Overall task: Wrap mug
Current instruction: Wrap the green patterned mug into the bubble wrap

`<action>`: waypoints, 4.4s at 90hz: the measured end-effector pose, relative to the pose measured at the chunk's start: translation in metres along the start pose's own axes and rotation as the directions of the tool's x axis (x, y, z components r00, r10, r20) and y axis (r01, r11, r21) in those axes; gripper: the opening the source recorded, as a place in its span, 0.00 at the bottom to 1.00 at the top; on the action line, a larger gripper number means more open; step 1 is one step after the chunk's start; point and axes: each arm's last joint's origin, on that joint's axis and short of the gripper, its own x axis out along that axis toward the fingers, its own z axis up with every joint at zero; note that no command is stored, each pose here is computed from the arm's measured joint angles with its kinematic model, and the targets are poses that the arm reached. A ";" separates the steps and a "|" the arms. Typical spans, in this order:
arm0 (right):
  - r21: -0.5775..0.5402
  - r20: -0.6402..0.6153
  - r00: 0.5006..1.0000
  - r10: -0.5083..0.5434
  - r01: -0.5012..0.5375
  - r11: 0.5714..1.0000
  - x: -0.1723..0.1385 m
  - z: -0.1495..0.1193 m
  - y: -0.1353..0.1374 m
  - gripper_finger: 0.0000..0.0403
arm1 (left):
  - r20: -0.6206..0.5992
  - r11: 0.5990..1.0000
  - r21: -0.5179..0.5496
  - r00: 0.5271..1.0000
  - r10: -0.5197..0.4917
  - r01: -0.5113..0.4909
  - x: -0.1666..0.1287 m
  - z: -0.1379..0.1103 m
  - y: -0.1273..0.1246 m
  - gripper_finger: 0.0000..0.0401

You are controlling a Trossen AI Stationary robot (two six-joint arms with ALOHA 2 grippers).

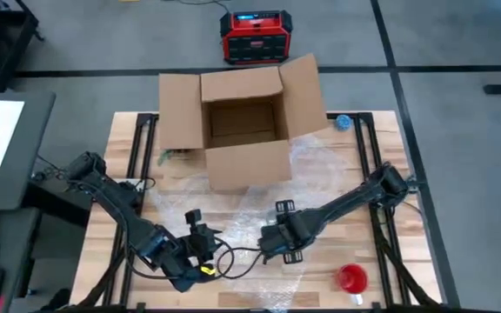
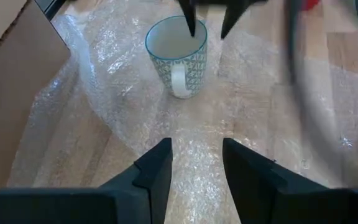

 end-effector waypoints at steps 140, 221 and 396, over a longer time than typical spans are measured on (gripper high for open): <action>0.054 0.567 0.822 0.063 -0.113 0.992 0.036 -0.061 -0.013 0.42 | 0.111 0.986 -0.157 0.993 -0.031 0.049 0.046 -0.055 -0.006 0.31; 0.072 0.328 0.905 0.271 -0.310 0.948 0.042 -0.038 -0.012 0.03 | 0.113 0.985 -0.166 0.993 -0.027 0.046 0.046 -0.054 -0.006 0.31; 0.834 0.075 0.958 -0.275 0.091 0.544 0.115 -0.234 -0.156 0.66 | 0.108 0.985 -0.173 0.994 0.000 0.018 0.052 -0.051 0.000 0.31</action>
